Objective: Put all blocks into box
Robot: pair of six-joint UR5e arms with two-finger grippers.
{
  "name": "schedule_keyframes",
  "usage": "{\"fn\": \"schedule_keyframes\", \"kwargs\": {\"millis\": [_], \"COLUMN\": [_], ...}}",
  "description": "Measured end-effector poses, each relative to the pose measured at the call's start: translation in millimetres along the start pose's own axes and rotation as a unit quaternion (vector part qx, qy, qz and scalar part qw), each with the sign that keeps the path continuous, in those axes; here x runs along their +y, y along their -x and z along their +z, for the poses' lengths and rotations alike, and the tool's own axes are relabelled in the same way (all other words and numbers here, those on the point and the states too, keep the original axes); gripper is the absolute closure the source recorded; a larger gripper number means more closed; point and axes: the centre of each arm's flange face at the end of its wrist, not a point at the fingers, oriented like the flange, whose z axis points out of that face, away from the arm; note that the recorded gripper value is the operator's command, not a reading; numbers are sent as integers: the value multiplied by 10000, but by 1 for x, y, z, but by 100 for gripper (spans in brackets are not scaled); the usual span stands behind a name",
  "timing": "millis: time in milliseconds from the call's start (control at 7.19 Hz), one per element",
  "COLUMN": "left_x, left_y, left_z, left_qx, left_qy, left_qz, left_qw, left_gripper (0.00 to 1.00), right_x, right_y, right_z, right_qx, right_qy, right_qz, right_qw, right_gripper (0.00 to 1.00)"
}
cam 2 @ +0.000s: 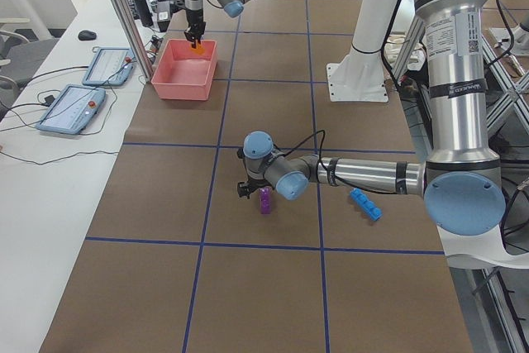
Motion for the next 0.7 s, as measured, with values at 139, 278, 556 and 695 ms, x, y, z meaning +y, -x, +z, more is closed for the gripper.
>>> {"fn": "schedule_keyframes", "kwargs": {"millis": [139,278,556,695], "left_x": [1,3,10,13], "left_y": [-1,-1,-1,-1], "left_z": [12,19,25,25], "left_qx": [81,127,162,169], "left_qy": [78,136,199,219], "left_qz": [35,29,-8,-33], "left_qw": [9999,9998,9997,9996], "left_gripper": [1,15,100,100], "right_x": [8,10,-6,-19], "right_y": [3,4,1,-2], "right_z": [8,10,-4,-14], "right_qx": [7,-19,-95,-129], "right_qy": [-53,-86,-181,-231], "right_qz": [-39,-67,-29,16], "right_qw": [10000,9999,9998,9996], "right_gripper": [0,0,0,0]}}
